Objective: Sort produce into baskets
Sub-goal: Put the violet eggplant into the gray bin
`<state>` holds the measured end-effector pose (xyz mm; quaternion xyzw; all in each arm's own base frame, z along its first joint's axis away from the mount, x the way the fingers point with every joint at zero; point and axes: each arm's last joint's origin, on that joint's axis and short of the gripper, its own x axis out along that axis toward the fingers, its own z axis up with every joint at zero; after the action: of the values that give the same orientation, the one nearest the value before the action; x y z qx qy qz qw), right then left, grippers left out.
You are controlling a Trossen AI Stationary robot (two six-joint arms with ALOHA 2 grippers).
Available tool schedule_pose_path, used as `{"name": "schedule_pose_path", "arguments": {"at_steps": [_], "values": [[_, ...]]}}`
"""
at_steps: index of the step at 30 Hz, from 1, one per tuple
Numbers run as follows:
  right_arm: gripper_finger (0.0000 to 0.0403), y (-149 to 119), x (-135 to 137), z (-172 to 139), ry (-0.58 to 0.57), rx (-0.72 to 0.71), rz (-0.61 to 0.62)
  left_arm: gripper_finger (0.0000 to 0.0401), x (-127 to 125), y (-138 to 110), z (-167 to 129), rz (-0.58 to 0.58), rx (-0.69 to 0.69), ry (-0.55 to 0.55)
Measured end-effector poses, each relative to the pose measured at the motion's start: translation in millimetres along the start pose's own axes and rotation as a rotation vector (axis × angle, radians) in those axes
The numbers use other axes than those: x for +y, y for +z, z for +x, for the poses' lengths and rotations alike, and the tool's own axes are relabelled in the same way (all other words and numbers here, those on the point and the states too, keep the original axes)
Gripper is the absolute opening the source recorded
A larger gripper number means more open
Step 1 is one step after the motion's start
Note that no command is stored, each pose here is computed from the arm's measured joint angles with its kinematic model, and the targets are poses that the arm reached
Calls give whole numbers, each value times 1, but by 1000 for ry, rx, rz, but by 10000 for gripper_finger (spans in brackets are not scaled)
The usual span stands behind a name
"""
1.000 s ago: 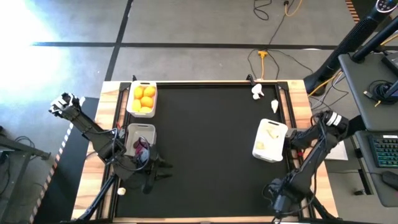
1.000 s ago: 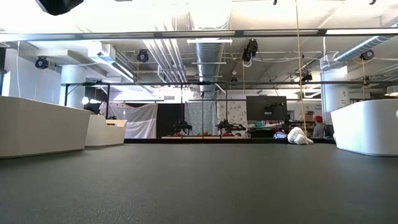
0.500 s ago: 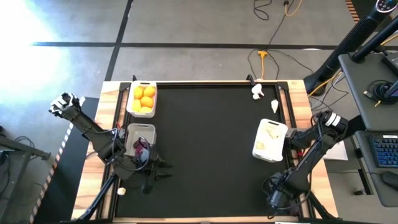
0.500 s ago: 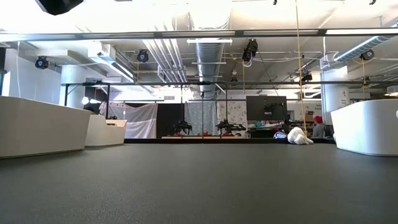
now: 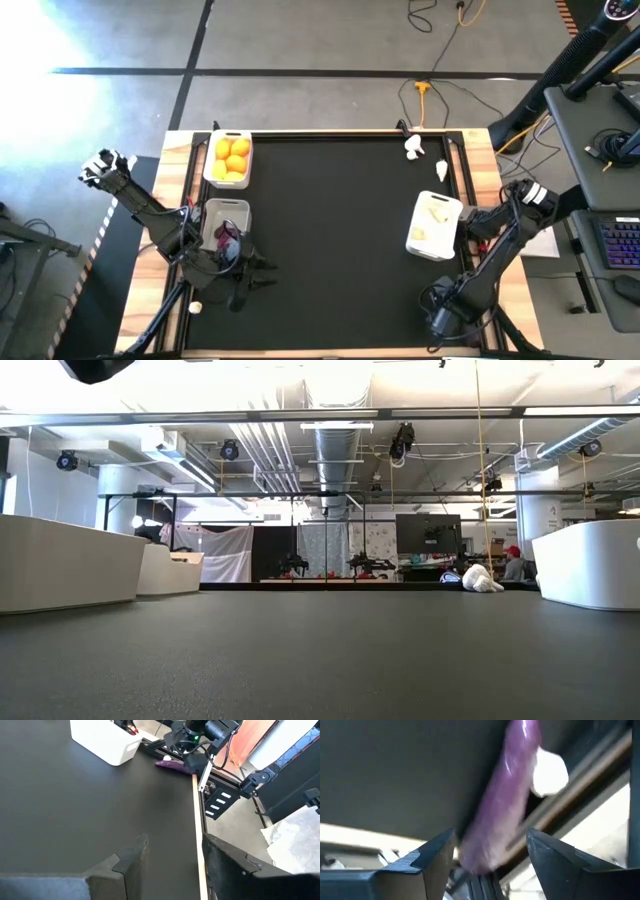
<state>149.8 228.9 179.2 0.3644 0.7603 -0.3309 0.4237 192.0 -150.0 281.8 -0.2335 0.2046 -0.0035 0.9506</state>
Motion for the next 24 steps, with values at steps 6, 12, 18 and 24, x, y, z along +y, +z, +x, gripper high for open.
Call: {"name": "schedule_pose_path", "arguments": {"at_steps": [6,12,18,24], "values": [[251,22,2,-4,-10,-81,-25,168,0,0,0,4,-4,4],[242,40,-5,4,-65,-86,-84,168,0,0,0,-8,-4,3],[222,48,-9,17,-61,-70,-106,168,0,0,0,-23,-4,2],[202,54,-10,29,-14,-49,-108,168,0,0,0,-23,-4,2]]}}
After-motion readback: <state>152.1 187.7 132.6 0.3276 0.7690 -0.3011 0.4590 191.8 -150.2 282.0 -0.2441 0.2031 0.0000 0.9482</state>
